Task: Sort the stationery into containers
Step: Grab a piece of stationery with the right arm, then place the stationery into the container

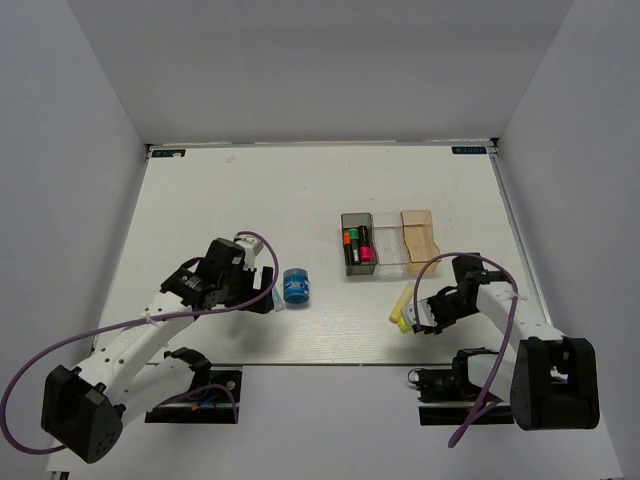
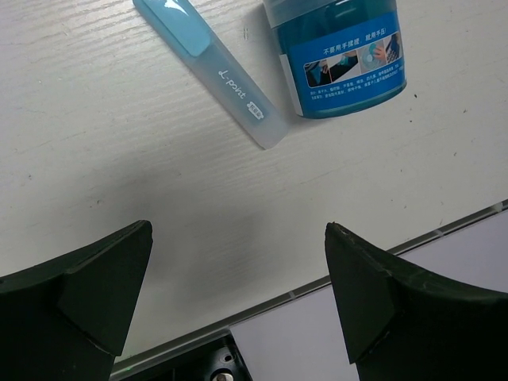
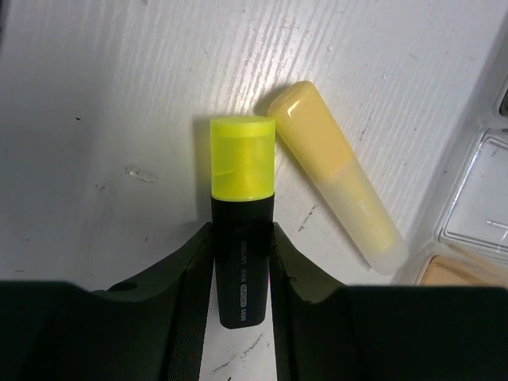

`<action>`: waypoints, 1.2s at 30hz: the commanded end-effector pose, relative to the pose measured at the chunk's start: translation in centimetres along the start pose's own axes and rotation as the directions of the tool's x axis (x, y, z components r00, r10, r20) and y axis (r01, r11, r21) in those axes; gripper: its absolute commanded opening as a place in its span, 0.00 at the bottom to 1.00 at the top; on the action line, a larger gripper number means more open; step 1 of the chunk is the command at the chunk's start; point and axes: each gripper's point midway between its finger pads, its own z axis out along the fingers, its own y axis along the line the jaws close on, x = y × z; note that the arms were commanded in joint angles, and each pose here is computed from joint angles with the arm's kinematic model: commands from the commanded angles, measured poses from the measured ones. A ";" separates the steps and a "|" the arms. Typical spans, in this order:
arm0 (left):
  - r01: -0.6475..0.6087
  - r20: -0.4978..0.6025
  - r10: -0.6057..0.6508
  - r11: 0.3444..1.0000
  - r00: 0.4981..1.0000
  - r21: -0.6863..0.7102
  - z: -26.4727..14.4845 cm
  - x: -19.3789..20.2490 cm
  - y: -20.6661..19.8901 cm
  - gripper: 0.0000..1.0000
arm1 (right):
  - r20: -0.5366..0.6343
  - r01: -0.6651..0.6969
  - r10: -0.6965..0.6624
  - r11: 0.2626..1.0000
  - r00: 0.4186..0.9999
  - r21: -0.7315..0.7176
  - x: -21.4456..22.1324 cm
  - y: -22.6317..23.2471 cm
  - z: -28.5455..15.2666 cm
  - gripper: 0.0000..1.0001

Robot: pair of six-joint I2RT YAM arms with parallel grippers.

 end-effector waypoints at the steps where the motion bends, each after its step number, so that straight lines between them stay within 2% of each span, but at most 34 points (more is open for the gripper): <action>1: -0.007 0.013 0.007 1.000 1.000 0.014 0.1 -0.4 -0.2 1.00 | 0.064 0.216 -0.209 0.965 0.976 -0.147 -1.1 3.3 0.5 0.00; 4: -0.006 0.006 0.006 1.000 1.000 0.009 0.2 -0.2 -0.1 1.00 | 0.112 0.215 -0.197 0.958 0.974 -0.187 -2.1 4.7 0.3 0.00; 9: -0.006 0.008 0.006 1.000 1.000 0.012 0.2 -0.3 -0.2 1.00 | 0.176 0.160 -0.144 0.984 0.974 -0.083 -4.9 1.4 -1.6 0.00; 10: -0.007 0.011 0.006 1.000 1.000 0.010 0.2 -0.3 -0.1 1.00 | 0.173 0.073 -0.059 0.995 0.983 -0.073 -5.3 0.6 -2.4 0.00; 12: -0.003 0.005 0.003 1.000 1.000 0.012 0.3 -0.2 -0.1 1.00 | 0.209 0.032 -0.034 0.999 0.977 0.011 -6.7 -2.5 -3.8 0.00; 13: -0.002 0.012 0.002 1.000 1.000 0.012 0.3 -0.4 -0.2 1.00 | 0.221 -0.088 0.084 0.996 0.972 0.009 -6.9 -2.9 -4.1 0.00; 14: 0.001 0.007 -0.001 1.000 1.000 0.008 0.3 -0.3 -0.1 1.00 | 0.264 -0.120 0.106 0.992 0.959 0.036 -7.9 -3.8 -4.5 0.00; 15: 0.002 0.007 -0.002 1.000 1.000 0.011 0.4 -0.3 -0.2 1.00 | 0.261 -0.107 0.079 0.989 0.962 0.098 -7.9 -5.9 -5.2 0.00; 16: 0.007 0.009 -0.007 1.000 1.000 0.012 0.4 -0.4 -0.2 1.00 | 0.282 -0.255 0.222 0.963 0.933 0.087 -8.4 -6.5 -5.7 0.00; 18: 0.010 0.008 -0.011 1.000 1.000 0.014 0.5 -0.3 -0.2 1.00 | 0.322 -0.335 0.271 0.928 0.907 0.161 -8.9 -9.4 -6.6 0.00; 20: 0.018 0.004 -0.018 1.000 1.000 0.012 0.6 -0.3 -0.2 1.00 | 0.355 -0.501 0.428 0.854 0.831 0.143 -9.7 -10.7 -7.3 0.00; 21: 0.023 0.004 -0.023 1.000 1.000 0.006 0.5 -0.2 -0.1 1.00 | 0.363 -0.494 0.408 0.850 0.837 0.184 -9.8 -12.3 -7.7 0.00; 22: 0.037 0.006 -0.037 0.999 0.999 0.007 0.5 -0.3 -0.1 1.00 | 0.355 -0.534 0.451 0.826 0.819 0.181 -9.5 -12.8 -7.7 0.00; 23: 0.045 0.001 -0.045 0.999 0.999 -0.002 0.6 -0.3 0.1 1.00 | 0.386 -0.646 0.557 0.748 0.735 0.150 -10.1 -13.9 -8.4 0.00; 24: 0.064 0.006 -0.064 0.998 0.998 -0.011 0.5 -0.4 0.2 1.00 | 0.395 -0.661 0.568 0.735 0.722 0.149 -10.6 -14.8 -8.5 0.00; 25: 0.088 0.012 -0.088 0.996 0.996 -0.032 0.6 -0.8 0.6 1.00 | 0.360 -0.716 0.639 0.684 0.679 0.136 -9.5 -15.2 -7.8 0.00; 26: 0.104 0.021 -0.103 0.993 0.994 -0.057 0.3 -1.1 1.0 1.00 | 0.395 -0.790 0.702 0.602 0.593 0.116 -10.6 -16.7 -9.0 0.00; 27: 0.137 0.029 -0.135 0.988 0.990 -0.075 0.2 -1.3 1.3 1.00 | 0.378 -0.808 0.724 0.574 0.577 0.133 -10.5 -17.4 -8.9 0.00; 28: 0.174 0.038 -0.170 0.979 0.985 -0.105 0.1 -1.7 1.8 1.00 | 0.383 -0.860 0.778 0.500 0.499 0.105 -10.5 -18.4 -8.8 0.00; 29: 0.208 0.044 -0.204 0.971 0.978 -0.117 0.0 -1.8 2.0 1.00 | 0.400 -0.887 0.800 0.453 0.447 0.084 -11.2 -19.3 -9.0 0.00; 30: 0.236 0.071 -0.228 0.962 0.971 -0.139 -0.3 -2.6 2.5 0.99 | 0.414 -0.892 0.797 0.441 0.440 0.099 -11.5 -20.5 -9.6 0.00; 31: 0.287 0.080 -0.278 0.947 0.957 -0.145 -0.3 -2.8 2.6 0.99 | 0.397 -0.926 0.842 0.374 0.366 0.060 -11.3 -20.8 -8.6 0.00; 33: 0.336 0.090 -0.325 0.929 0.941 -0.157 -0.2 -3.4 3.0 0.96 | 0.409 -0.957 0.871 0.287 0.272 0.026 -12.2 -22.5 -8.2 0.00; 35: 0.420 0.096 -0.409 0.890 0.907 -0.180 0.1 -3.6 3.4 0.94 | 0.407 -0.975 0.889 0.223 0.209 0.012 -12.6 -23.8 -7.8 0.00; 36: 0.437 0.107 -0.424 0.883 0.899 -0.170 0.0 -4.2 3.2 0.92 | 0.381 -0.985 0.912 0.171 0.153 -0.014 -12.7 -23.9 -6.6 0.00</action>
